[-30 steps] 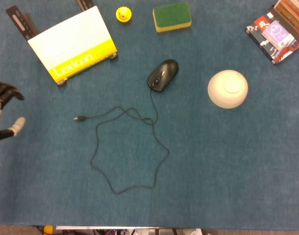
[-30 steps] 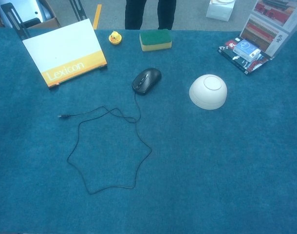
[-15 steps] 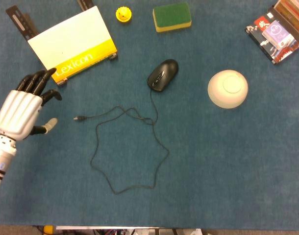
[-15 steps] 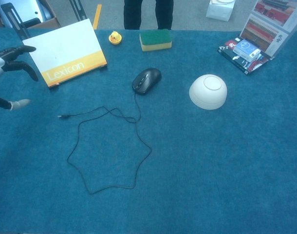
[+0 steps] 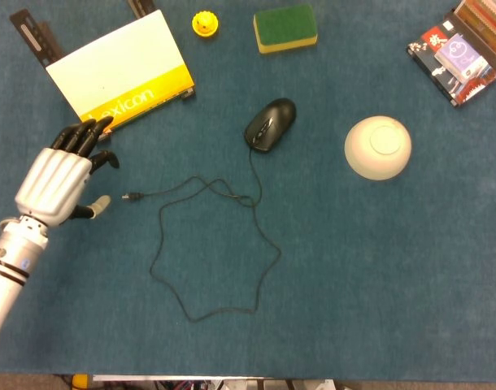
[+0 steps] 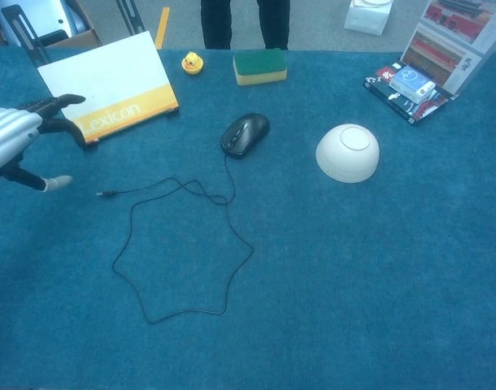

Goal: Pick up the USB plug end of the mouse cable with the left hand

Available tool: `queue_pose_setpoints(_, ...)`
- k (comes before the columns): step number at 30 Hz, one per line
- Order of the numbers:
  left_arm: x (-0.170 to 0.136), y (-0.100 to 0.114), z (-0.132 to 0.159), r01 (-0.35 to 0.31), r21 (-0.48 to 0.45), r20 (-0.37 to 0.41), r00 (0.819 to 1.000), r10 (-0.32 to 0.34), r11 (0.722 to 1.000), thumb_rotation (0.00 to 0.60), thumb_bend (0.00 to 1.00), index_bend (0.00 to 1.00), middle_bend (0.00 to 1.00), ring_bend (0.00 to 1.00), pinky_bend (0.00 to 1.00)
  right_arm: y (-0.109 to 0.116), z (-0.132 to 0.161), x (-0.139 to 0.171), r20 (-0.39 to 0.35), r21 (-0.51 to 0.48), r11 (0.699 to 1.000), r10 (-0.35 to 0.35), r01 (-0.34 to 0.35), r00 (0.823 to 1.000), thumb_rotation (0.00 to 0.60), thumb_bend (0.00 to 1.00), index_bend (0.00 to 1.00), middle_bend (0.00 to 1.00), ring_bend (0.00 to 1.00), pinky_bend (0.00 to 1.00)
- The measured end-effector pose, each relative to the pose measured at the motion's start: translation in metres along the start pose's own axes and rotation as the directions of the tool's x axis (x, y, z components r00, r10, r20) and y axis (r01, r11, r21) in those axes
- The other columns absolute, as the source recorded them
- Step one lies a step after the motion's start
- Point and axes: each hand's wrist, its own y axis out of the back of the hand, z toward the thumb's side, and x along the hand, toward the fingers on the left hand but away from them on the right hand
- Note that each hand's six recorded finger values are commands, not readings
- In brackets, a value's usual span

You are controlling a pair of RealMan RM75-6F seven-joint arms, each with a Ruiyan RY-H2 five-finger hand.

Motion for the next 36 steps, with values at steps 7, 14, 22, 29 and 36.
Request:
queue_pose_setpoints(7,0.009,-0.015,0.003,0.039,-0.016,0.006,0.999,-0.039,0.999,0.600,0.25,0.40,0.01,0.00,0.10,0.002,-0.003,-0.001,0.002,-0.006,1.000,-0.010,0.010,1.000,0.600,0.15,0.51,0.31,0.20,0.11)
queue_pose_setpoints(14,0.018,-0.029,0.002,0.058,-0.027,0.006,0.998,-0.058,0.998,0.600,0.26,0.42,0.01,0.00,0.10,0.003,-0.005,0.001,0.009,-0.006,1.000,-0.012,0.012,1.000,0.600,0.15,0.51,0.31,0.20,0.11)
queue_pose_setpoints(22,0.026,-0.039,-0.002,0.081,-0.044,-0.018,0.996,-0.082,0.996,0.600,0.26,0.42,0.01,0.00,0.10,0.002,-0.007,0.001,0.013,-0.010,1.000,-0.009,0.009,1.000,0.600,0.15,0.51,0.31,0.20,0.11)
queue_pose_setpoints(29,0.028,-0.046,-0.007,0.107,-0.058,-0.060,0.992,-0.110,0.993,0.600,0.26,0.43,0.00,0.00,0.10,0.000,-0.007,0.002,0.015,-0.009,1.000,-0.005,0.005,1.000,0.600,0.15,0.51,0.31,0.20,0.11)
queue_pose_setpoints(36,0.025,-0.051,-0.006,0.124,-0.096,-0.099,0.986,-0.133,0.988,0.600,0.26,0.43,0.00,0.00,0.10,-0.003,-0.008,0.002,0.021,-0.011,1.000,0.002,-0.002,1.000,0.600,0.15,0.51,0.31,0.20,0.11)
